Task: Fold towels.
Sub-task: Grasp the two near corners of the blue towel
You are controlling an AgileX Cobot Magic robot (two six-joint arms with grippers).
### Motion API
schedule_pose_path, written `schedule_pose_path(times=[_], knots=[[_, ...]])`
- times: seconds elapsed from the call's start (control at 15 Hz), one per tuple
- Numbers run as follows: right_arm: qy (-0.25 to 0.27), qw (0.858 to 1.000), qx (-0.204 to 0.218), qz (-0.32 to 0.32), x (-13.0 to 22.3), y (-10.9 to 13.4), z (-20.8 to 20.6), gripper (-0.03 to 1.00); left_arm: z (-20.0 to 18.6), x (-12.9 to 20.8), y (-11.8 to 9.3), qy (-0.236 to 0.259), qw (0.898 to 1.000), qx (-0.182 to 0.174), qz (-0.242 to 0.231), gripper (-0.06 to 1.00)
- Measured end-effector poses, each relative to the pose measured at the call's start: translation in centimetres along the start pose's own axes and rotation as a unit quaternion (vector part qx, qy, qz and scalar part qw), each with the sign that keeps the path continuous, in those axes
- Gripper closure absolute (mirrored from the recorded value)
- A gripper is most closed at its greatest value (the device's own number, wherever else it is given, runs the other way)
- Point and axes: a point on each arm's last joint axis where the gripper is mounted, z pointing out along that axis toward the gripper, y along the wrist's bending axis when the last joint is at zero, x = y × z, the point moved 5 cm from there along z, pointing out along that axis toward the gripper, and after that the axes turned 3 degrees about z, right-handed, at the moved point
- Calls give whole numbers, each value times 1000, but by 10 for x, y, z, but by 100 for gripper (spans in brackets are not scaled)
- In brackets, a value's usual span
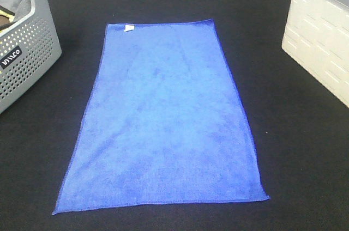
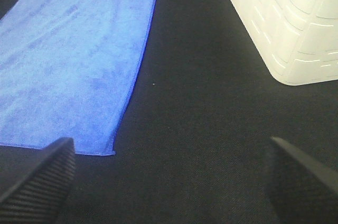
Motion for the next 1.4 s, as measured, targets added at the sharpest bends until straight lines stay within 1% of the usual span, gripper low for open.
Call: schedule_pose_path(times=[1.4], knots=[[0, 1000, 0, 0, 0, 0, 0, 7, 0, 0, 0, 0, 1000, 0, 0, 26]])
